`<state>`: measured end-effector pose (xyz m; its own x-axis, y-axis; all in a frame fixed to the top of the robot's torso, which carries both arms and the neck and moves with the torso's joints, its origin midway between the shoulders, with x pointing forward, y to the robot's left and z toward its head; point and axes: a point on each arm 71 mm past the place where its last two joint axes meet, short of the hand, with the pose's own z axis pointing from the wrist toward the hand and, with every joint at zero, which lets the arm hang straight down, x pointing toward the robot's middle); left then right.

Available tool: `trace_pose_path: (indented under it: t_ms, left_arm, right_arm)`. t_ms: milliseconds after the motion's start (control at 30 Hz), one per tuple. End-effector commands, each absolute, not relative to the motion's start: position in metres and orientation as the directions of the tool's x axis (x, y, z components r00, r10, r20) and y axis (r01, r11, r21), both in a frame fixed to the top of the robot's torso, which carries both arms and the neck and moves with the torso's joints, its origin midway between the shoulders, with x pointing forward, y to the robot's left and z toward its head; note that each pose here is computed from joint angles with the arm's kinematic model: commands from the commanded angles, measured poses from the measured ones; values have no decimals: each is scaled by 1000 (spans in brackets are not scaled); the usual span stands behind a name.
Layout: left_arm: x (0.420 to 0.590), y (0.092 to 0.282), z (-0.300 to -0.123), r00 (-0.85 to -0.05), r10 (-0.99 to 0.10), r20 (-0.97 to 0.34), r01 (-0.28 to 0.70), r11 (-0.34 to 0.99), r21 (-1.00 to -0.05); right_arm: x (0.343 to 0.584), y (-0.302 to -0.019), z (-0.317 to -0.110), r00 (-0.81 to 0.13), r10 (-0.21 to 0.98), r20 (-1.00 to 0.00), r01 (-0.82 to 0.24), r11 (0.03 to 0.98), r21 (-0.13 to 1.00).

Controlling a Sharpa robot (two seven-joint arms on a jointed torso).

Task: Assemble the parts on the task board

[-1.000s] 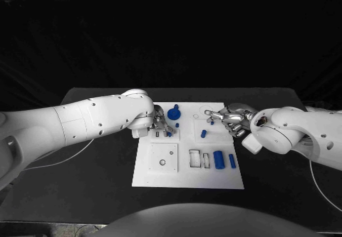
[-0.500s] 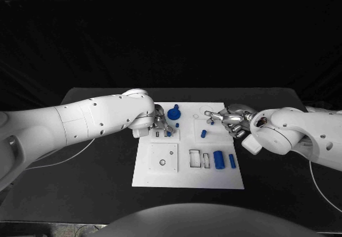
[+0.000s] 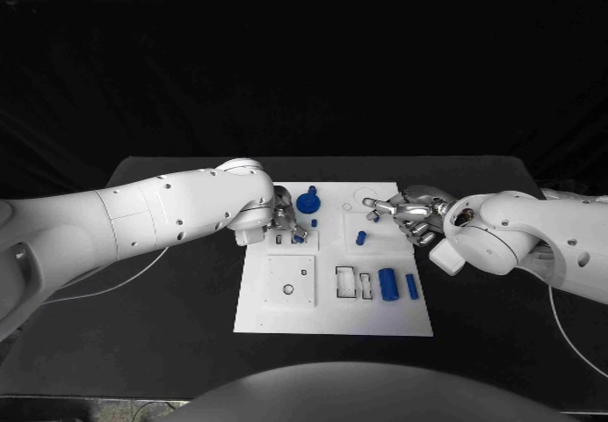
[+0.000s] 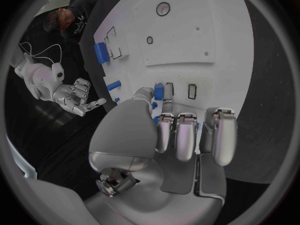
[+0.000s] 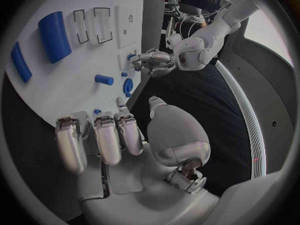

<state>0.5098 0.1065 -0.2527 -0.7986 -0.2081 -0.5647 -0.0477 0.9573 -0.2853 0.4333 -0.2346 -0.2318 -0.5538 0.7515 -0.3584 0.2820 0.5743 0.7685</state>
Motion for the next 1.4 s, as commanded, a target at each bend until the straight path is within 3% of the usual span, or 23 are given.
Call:
trace_pose_path:
  t_ms: [33,500,867,1400]
  left_arm:
    - [510,105,-252,-792,-220,-570,-39,949,-312]
    - [511,117,-241,-785,-219,-580,-49,955,-293]
    - [512,126,-231,-814,-150,-562,-52,981,-186]
    - [512,115,-232,-823,-107,-558,-38,990,-135]
  right_arm:
    - [433,-235,-233,-563,743,-362,279,583,763]
    - [432,-237,-236,-559,746,-362,287,584,759]
    - [432,-237,-237,-560,746,-361,288,584,759]
    - [432,-235,-237,-563,745,-359,287,583,760]
